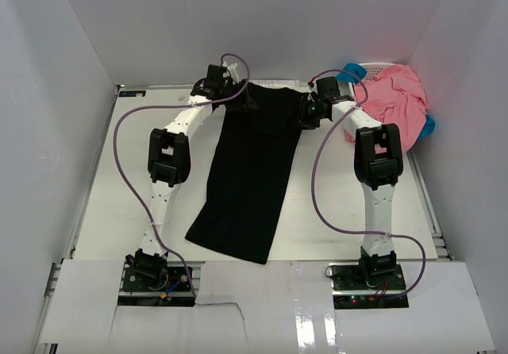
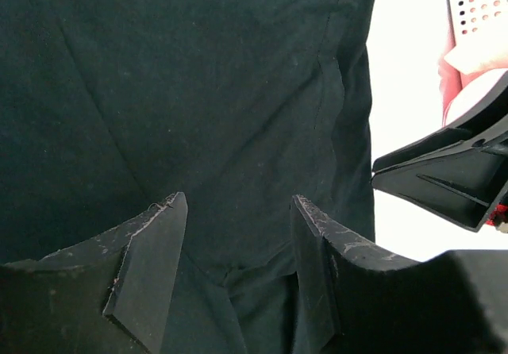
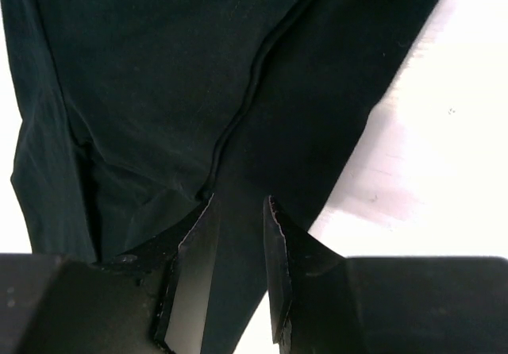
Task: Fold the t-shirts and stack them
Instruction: Rotate the tshirt 90 degrees
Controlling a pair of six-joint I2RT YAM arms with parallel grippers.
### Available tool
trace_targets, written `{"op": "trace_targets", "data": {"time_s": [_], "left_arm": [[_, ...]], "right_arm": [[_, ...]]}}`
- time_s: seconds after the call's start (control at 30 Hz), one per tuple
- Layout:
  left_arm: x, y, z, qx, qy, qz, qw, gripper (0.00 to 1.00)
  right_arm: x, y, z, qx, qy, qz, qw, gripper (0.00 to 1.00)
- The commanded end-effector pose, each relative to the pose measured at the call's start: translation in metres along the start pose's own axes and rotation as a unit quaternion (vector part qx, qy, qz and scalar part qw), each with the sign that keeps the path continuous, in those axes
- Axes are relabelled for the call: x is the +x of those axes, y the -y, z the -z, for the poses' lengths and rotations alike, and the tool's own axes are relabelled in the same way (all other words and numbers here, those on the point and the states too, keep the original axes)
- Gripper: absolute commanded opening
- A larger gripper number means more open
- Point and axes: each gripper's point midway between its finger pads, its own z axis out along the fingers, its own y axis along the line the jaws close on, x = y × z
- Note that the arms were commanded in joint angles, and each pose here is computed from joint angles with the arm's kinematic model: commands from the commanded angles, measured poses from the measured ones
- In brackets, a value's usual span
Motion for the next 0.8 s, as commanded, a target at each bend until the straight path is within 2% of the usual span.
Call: {"op": "trace_targets", "data": {"time_s": [0.0, 0.23, 0.43, 0.57, 0.63, 0.77], "left_arm": [[-0.012, 0.010, -0.001, 0.019, 0.018, -0.024, 0.999, 0.65], [0.009, -0.021, -0.014, -0.011, -0.001, 0.007, 1.000, 0.66], [0.010, -0.048, -0.010, -0.039, -0.002, 0.030, 0.999, 0.66], [0.008, -0.085, 0.003, -0.083, 0.007, 0.058, 0.995, 0.66], [0.005, -0.118, 0.016, -0.104, 0.014, 0.092, 0.990, 0.66], [0.003, -0.145, 0.031, -0.124, 0.024, 0.118, 0.985, 0.66]], "right_arm": [[-0.013, -0.002, -0.003, 0.003, 0.014, 0.012, 1.000, 0.35], [-0.002, -0.002, -0.022, 0.012, -0.005, 0.014, 1.000, 0.35], [0.006, -0.021, -0.038, 0.001, -0.018, 0.028, 0.999, 0.35], [0.010, -0.039, -0.050, -0.011, -0.026, 0.036, 0.999, 0.35], [0.012, -0.051, -0.055, -0.022, -0.029, 0.038, 0.999, 0.35], [0.014, -0.067, -0.063, -0.038, -0.031, 0.045, 0.998, 0.35]]}}
